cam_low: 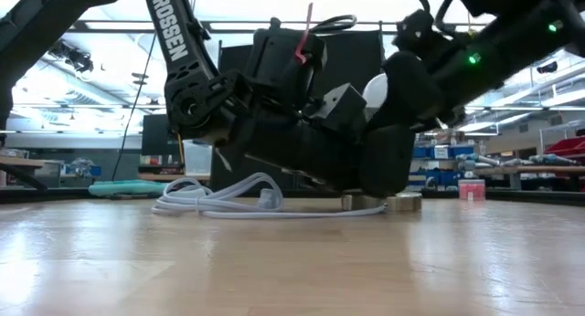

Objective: Screw lightbulb
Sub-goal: Insert the lightbulb into the lamp

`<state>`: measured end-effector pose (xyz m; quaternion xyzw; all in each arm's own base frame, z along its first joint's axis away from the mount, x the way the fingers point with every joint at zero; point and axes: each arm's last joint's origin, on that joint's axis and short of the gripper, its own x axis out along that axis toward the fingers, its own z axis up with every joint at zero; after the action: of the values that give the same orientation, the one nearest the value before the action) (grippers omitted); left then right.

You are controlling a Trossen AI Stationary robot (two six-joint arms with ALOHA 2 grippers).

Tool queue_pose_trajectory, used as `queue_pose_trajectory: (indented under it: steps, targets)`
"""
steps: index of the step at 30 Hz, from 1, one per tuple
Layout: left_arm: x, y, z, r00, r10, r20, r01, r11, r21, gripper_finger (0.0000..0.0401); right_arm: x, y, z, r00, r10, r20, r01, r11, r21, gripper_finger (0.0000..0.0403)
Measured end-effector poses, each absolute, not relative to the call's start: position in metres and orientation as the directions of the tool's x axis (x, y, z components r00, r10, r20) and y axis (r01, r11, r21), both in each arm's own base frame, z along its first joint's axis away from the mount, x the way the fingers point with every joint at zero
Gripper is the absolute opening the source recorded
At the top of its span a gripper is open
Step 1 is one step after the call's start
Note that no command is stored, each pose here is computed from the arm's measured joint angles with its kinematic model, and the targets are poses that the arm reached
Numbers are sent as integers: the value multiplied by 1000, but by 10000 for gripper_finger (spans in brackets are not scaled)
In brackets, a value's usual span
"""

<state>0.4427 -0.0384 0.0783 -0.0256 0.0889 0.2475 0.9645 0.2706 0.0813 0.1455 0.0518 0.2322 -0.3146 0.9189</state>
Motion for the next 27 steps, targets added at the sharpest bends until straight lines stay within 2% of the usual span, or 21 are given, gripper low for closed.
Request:
queue_pose_trajectory:
  steps: [6, 10, 23, 27]
  targets:
    - [443, -40, 79, 868, 462, -182, -468, 883, 8, 193, 275, 83, 143, 710, -547, -444, 581, 811, -70, 226]
    - [443, -40, 79, 877, 444, -184, -452, 892, -1, 193, 275, 84, 147, 727, -525, -442, 552, 830, -76, 232]
    - [444, -41, 79, 890, 413, -192, -424, 905, -21, 193, 266, 77, 162, 737, -398, -547, 448, 893, -46, 339]
    - [444, -41, 79, 891, 410, -194, -422, 906, -22, 193, 262, 73, 168, 734, -372, -568, 426, 904, -42, 353]
